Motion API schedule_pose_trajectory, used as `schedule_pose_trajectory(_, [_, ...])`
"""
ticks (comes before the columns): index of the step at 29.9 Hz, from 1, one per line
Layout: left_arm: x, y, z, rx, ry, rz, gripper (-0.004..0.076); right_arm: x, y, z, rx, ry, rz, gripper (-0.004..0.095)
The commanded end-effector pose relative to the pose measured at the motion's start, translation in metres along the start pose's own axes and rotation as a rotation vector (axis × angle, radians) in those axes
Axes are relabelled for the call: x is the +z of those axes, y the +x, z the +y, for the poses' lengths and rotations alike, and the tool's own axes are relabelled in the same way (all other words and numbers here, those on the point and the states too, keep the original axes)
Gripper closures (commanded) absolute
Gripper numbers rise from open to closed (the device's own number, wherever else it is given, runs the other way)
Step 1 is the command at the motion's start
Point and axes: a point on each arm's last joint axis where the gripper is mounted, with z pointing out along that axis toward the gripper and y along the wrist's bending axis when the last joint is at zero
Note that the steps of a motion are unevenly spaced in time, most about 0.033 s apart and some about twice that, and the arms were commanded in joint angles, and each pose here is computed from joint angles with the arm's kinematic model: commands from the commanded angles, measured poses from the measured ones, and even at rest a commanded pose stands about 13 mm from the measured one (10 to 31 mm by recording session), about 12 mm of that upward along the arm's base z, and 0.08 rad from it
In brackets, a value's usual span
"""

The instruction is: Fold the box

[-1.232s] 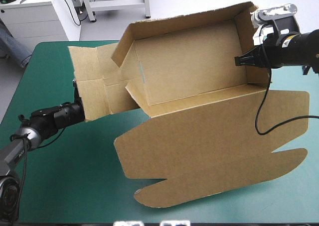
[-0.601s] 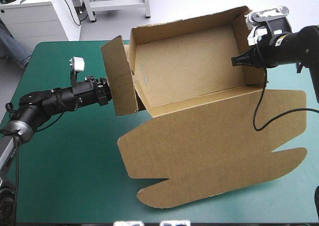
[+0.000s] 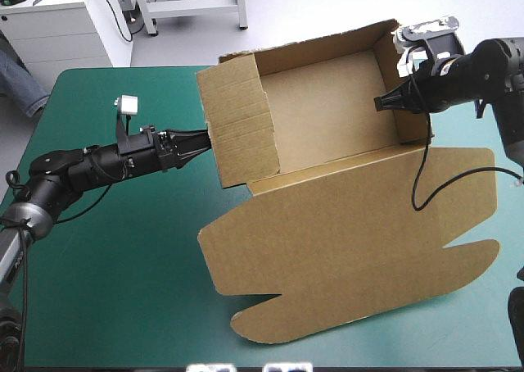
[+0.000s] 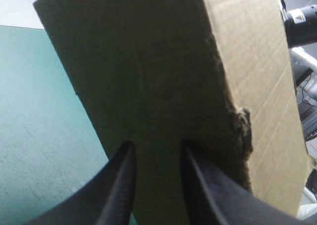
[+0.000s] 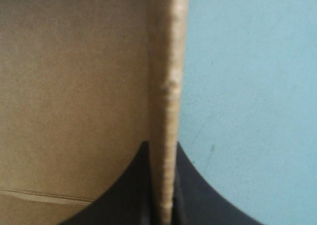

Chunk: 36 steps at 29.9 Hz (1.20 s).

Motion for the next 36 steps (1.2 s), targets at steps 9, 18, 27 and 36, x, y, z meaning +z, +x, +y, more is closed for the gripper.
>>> schedule_pose_trajectory(9, [-0.004,-0.029,-0.037,-0.073,0.193,-0.124,0.0316,-0.023,-0.002,0.003,-0.015,-0.006,-0.06,0.0927])
schedule_pose_trajectory(18, [-0.005,-0.034,-0.043,-0.1,0.204,-0.125,0.0316,-0.021,-0.002,0.001,-0.02,0.011,-0.052,0.0926])
schedule_pose_trajectory(27, [-0.01,-0.033,-0.058,-0.035,0.202,-0.109,0.0316,-0.014,-0.003,0.002,-0.011,-0.013,-0.042,0.0926])
schedule_pose_trajectory(36, [-0.005,-0.035,-0.054,-0.025,0.104,-0.091,0.0317,-0.014,-0.003,0.003,-0.01,-0.017,-0.042,0.0926])
